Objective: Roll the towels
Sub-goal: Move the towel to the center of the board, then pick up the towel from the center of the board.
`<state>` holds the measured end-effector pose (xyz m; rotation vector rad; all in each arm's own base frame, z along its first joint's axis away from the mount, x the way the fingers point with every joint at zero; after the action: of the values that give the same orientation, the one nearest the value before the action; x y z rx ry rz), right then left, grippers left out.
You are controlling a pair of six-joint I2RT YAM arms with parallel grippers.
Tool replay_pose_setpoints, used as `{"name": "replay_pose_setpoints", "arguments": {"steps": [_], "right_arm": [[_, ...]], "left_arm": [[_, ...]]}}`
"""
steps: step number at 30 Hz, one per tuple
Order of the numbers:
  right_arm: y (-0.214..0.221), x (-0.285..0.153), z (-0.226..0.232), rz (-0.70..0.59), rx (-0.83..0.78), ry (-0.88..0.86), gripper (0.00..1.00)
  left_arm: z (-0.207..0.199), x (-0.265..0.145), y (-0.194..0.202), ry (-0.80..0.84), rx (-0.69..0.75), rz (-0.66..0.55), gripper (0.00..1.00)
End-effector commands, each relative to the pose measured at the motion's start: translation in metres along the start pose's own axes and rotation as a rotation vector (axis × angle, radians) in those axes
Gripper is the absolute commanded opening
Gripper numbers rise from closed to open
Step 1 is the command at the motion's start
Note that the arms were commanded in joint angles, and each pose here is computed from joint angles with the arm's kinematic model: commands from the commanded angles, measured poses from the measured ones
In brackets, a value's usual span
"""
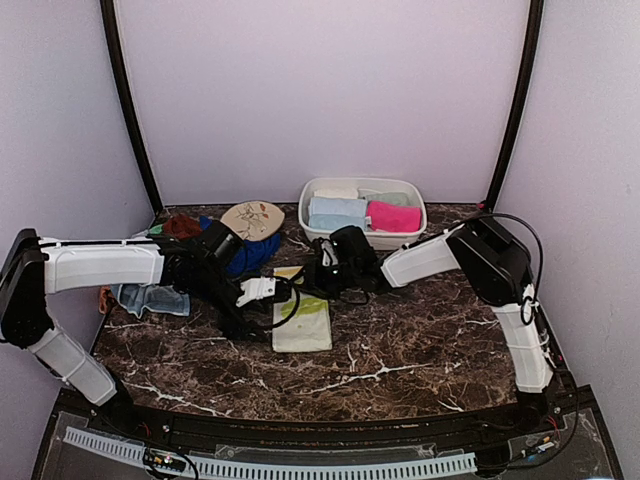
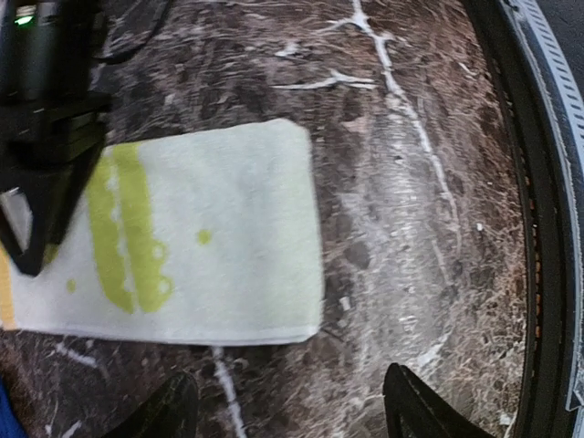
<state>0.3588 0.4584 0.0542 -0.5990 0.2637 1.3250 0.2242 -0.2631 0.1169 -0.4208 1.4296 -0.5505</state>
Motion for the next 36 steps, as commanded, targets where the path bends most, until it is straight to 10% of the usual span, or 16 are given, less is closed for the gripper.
{"name": "replay_pose_setpoints", "arguments": {"steps": [1,8,14,28,36], "right_arm": [[-0.018,-0.047,0.049,-0.083,-0.109,-0.086,0.46],[-0.04,-0.158,0.041,-0.35,-0.412,0.297,1.0],[-0.066,-0.228,0.001,-0.465,-0.357,0.4,1.0],[0.116,-0.157,0.025,-0.051,-1.48,0.445,0.84],[0.158,-0.116,0.021,0.091,-1.661,0.406,0.73]], "left_arm": [[-0.039,0.022,0.0,0.137,0.043,0.027,0.7],[-0.016,0.025,-0.018,0.107,-0.053,-0.036,0.63],[0.008,0.017,-0.015,0.055,-0.121,-0.069,0.63],[0.06,0.011,0.016,-0.004,-0.305,-0.026,0.64],[0.063,0.004,0.031,0.002,-0.361,-0.018,0.64]]}}
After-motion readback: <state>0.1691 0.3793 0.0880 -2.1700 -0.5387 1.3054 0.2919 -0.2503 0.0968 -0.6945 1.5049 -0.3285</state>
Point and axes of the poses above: each gripper's point midway between its finger pads, its own x axis out along the fingers, its own z axis along the line the jaws close on, y = z × x, the point moved 2 cm from there along -x, back along the fingers, and after that the axes turned 8 degrees about x, right-handed, at the moved point
